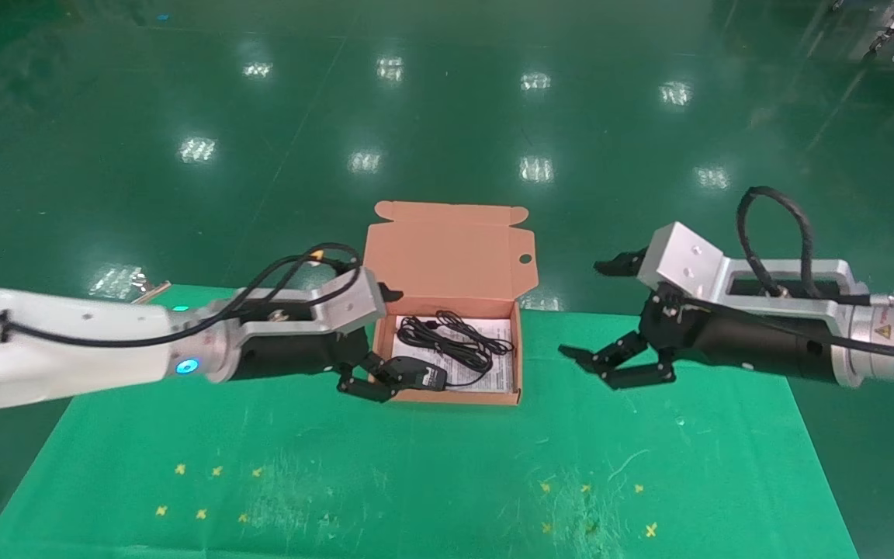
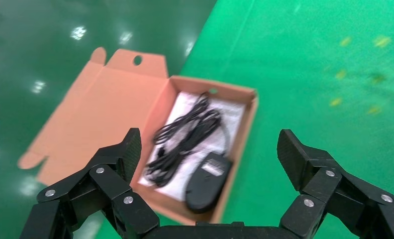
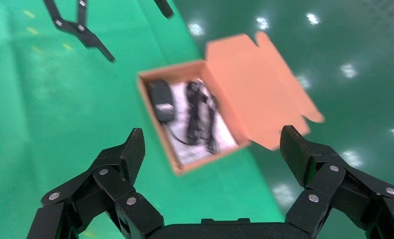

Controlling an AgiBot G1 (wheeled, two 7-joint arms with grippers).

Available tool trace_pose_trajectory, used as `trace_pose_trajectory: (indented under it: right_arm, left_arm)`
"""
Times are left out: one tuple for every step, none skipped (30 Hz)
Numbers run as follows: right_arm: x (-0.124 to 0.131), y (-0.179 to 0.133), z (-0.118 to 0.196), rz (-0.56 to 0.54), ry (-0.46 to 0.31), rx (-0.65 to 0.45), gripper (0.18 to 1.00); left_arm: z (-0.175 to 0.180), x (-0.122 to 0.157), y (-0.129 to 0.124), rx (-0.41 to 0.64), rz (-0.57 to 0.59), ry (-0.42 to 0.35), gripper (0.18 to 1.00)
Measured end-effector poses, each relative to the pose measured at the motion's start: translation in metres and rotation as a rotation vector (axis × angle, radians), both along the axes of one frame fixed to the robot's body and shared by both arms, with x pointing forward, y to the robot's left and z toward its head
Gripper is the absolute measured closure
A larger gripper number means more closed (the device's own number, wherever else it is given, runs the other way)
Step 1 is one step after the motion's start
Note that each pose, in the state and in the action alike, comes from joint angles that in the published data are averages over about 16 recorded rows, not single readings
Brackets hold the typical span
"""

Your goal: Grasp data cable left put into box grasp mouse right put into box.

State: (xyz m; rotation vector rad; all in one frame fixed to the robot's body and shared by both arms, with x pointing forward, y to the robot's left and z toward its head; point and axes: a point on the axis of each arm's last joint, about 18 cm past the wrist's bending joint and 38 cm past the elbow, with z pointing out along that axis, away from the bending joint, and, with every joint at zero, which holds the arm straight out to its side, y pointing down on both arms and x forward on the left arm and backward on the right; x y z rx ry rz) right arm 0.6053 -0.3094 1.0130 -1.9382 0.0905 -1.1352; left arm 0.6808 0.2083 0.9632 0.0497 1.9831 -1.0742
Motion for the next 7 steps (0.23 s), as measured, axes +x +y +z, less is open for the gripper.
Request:
trace_pose_trajectory:
  right_arm:
    - [-0.001,0.001,-0.001,0.007,0.005,0.005,0.178]
    - [-0.003,0.001,-0.002,0.014,0.009,0.010,0.178]
    - [-0.004,0.002,-0.002,0.022,0.014,0.015,0.178]
    - [-0.005,0.002,-0.003,0.029,0.019,0.020,0.178]
    - [-0.007,0.003,-0.004,0.036,0.023,0.025,0.178]
    - [-0.008,0.003,-0.005,0.044,0.027,0.030,0.178]
    - [-0.009,0.004,-0.005,0.052,0.032,0.035,0.178]
  left_arm:
    - [0.000,-0.002,0.001,-0.009,-0.005,0.006,0.186]
    - [-0.001,-0.004,0.002,-0.018,-0.011,0.011,0.186]
    - [-0.001,-0.006,0.003,-0.026,-0.016,0.017,0.185]
    - [-0.001,-0.008,0.004,-0.035,-0.022,0.022,0.184]
    - [-0.001,-0.010,0.006,-0.044,-0.027,0.028,0.184]
    - [-0.001,-0.012,0.007,-0.052,-0.033,0.033,0.184]
    - [-0.002,-0.015,0.008,-0.061,-0.038,0.038,0.184]
